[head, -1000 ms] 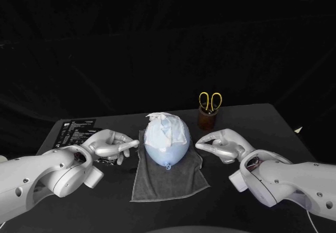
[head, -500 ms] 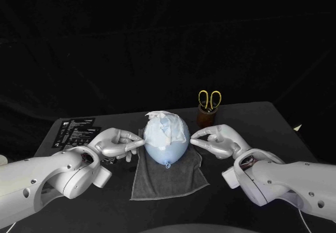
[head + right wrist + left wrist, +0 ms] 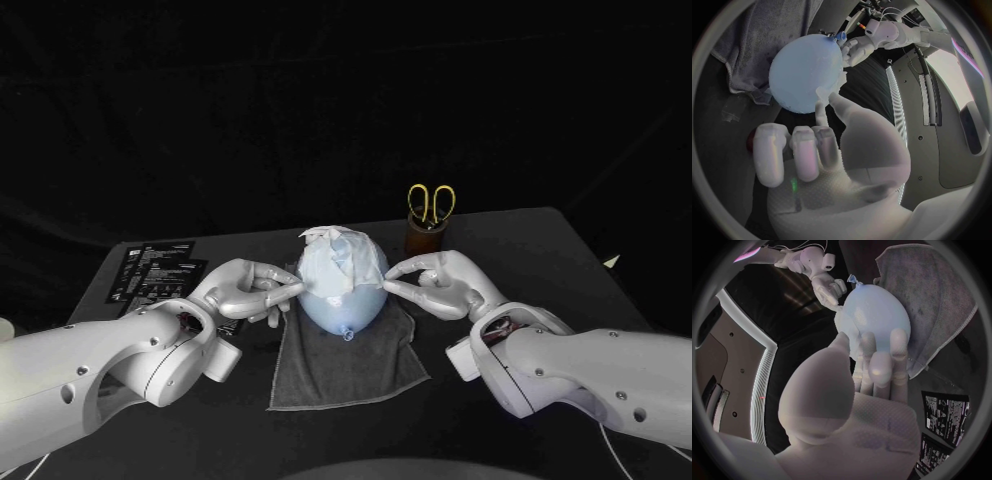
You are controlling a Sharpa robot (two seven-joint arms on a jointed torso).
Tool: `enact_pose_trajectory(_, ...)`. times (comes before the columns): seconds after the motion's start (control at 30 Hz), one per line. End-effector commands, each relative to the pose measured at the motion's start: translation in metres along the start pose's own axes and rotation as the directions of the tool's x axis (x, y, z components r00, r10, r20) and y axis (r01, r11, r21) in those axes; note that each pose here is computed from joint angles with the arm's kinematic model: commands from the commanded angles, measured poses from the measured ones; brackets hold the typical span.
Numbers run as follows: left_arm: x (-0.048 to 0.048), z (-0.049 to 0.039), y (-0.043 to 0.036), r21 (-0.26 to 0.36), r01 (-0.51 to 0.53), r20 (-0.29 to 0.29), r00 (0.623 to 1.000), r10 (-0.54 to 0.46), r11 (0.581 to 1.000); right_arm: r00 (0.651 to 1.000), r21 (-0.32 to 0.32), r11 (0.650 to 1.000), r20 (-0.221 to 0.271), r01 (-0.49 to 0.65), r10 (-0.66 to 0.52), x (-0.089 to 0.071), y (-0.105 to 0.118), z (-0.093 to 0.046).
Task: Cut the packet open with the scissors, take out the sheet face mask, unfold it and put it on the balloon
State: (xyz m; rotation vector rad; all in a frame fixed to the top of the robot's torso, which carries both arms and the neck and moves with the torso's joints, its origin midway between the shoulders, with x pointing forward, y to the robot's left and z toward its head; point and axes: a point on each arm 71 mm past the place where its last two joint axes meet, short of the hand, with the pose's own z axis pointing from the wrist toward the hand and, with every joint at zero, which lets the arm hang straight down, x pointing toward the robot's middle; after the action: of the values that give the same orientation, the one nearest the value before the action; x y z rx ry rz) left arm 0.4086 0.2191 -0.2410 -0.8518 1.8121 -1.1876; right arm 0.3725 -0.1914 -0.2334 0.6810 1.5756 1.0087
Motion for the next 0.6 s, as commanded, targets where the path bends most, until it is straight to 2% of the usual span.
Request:
enact_pose_trajectory(0.03,0.0013,0.0007,-0.0018,0.009,0.006,0.012,1.0,-0.006,1.0,1.0,-0.025,0.999,0.005,0.021,-0.021,0.0012,0.0018,0.001)
enact_pose_trajectory(0.6,0.0044,0.0041,-0.0001,-0.028,0.004,0.011,1.0,-0.004,1.0,0.998,0.015,0.998,-0.004,0.063,-0.063,0.004,-0.0038,0.0069)
